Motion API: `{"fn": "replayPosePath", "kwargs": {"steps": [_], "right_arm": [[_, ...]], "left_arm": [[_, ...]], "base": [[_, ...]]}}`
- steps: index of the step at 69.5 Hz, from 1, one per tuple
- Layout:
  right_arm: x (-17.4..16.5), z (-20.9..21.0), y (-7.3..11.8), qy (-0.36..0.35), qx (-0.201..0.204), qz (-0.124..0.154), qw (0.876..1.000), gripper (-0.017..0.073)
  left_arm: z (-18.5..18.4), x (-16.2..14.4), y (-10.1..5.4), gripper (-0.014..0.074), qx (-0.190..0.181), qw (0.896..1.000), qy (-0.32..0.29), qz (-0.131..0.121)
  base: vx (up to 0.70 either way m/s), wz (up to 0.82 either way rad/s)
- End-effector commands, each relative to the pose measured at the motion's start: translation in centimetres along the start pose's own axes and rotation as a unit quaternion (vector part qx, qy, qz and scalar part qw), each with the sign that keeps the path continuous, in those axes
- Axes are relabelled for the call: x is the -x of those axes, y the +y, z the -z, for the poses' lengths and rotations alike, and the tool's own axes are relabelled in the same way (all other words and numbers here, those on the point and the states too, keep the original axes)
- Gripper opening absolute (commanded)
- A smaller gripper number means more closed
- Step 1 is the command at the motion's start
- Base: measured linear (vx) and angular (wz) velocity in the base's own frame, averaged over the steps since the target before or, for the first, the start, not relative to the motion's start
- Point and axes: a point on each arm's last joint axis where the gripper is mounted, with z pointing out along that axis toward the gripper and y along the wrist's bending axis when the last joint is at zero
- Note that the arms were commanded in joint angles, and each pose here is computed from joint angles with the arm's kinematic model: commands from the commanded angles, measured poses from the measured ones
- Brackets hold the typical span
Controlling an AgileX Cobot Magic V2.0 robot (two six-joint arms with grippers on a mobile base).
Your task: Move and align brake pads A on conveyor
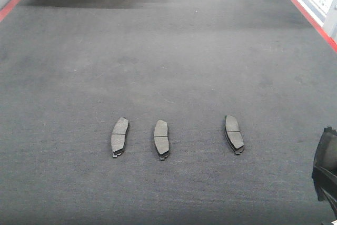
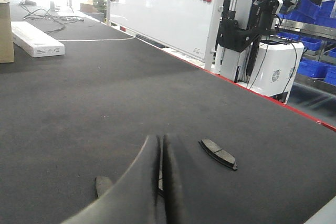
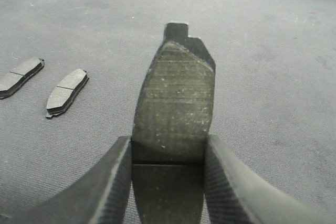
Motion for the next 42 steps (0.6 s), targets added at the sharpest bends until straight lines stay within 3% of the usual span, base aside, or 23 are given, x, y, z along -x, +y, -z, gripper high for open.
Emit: {"fn": "replayPosePath", "kwargs": {"steps": [1,30,42], "right_arm": [[1.9,0.4,-0.1,-0.060,-0.004,0.003,0.998,-0.0003],[2.8,0.0,-0.1,-0.101,-0.005,0.003,0.995,-0.0001],[3.6,-3.0,-0.1,-0.063,-0.002,-0.014,0.998,0.0004]], "left_arm": [[0.1,1.3,-0.4,-0.0007,-0.018,0.999,-0.039,0.000],[0.1,1.3,-0.4,-0.0006,-0.018,0.999,-0.039,0.000],[0.1,1.3,-0.4,-0.0006,-0.018,0.999,-0.039,0.000]], "base": [[0.00,0.00],[0.00,0.00],[0.00,0.00]]}}
